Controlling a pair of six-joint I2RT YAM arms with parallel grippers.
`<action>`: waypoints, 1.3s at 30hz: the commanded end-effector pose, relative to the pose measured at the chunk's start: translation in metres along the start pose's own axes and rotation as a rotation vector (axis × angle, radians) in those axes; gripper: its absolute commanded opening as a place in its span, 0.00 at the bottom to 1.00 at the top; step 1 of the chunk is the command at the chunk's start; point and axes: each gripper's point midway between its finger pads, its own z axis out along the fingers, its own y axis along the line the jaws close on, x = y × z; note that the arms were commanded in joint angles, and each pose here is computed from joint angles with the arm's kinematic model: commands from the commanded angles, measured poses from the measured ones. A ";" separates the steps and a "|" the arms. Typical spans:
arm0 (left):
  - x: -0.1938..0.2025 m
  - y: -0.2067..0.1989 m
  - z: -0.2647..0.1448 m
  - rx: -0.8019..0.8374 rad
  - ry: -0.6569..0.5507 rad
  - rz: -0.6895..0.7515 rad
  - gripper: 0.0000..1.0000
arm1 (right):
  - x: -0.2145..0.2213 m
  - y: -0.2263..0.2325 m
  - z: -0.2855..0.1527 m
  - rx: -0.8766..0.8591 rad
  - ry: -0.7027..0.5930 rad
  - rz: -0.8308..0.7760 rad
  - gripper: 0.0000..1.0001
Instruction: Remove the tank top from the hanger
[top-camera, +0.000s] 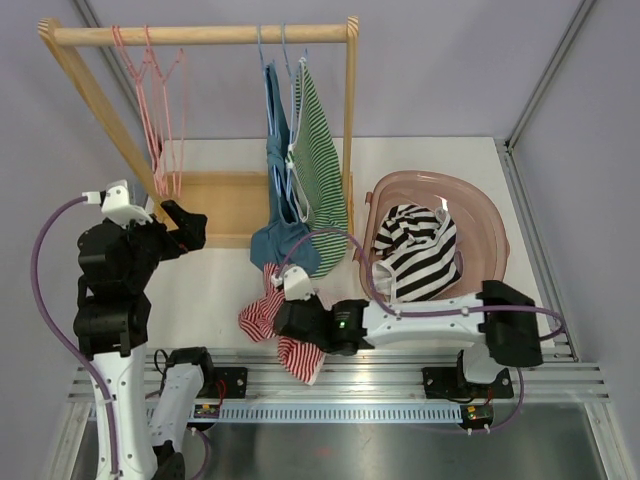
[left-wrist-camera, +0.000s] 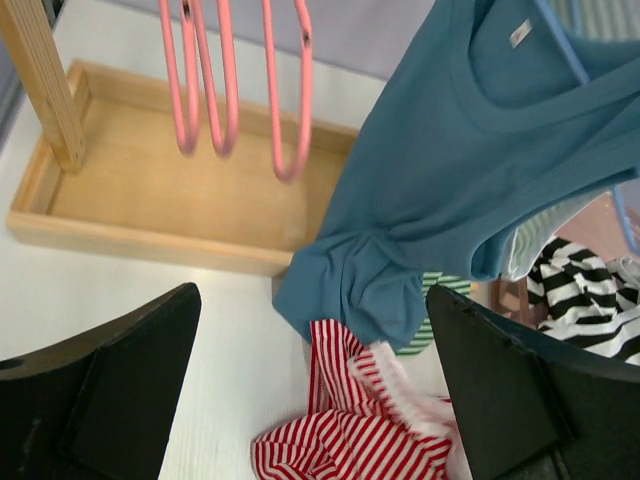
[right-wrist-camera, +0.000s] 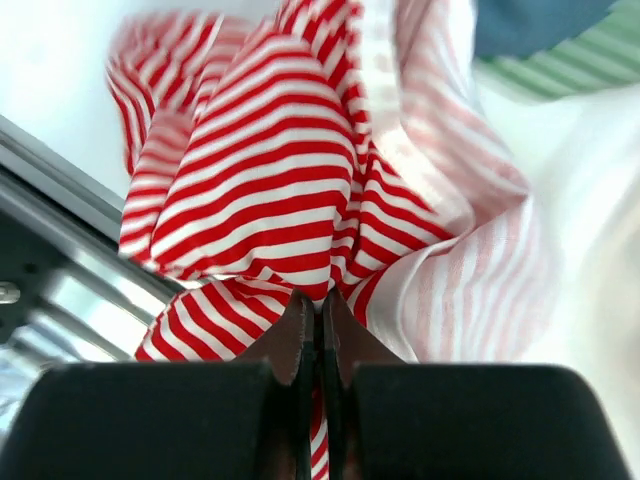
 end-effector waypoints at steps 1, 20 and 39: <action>-0.006 0.001 0.007 0.020 -0.101 0.000 0.99 | -0.062 -0.021 -0.057 0.017 -0.175 0.042 0.00; 0.033 0.049 0.028 -0.169 -0.079 -0.054 0.99 | -0.171 -0.176 -0.236 0.320 -0.558 0.153 0.00; 0.006 -0.019 0.010 0.120 -0.024 -0.025 0.99 | -0.042 -0.360 -0.074 0.695 -0.042 0.459 0.20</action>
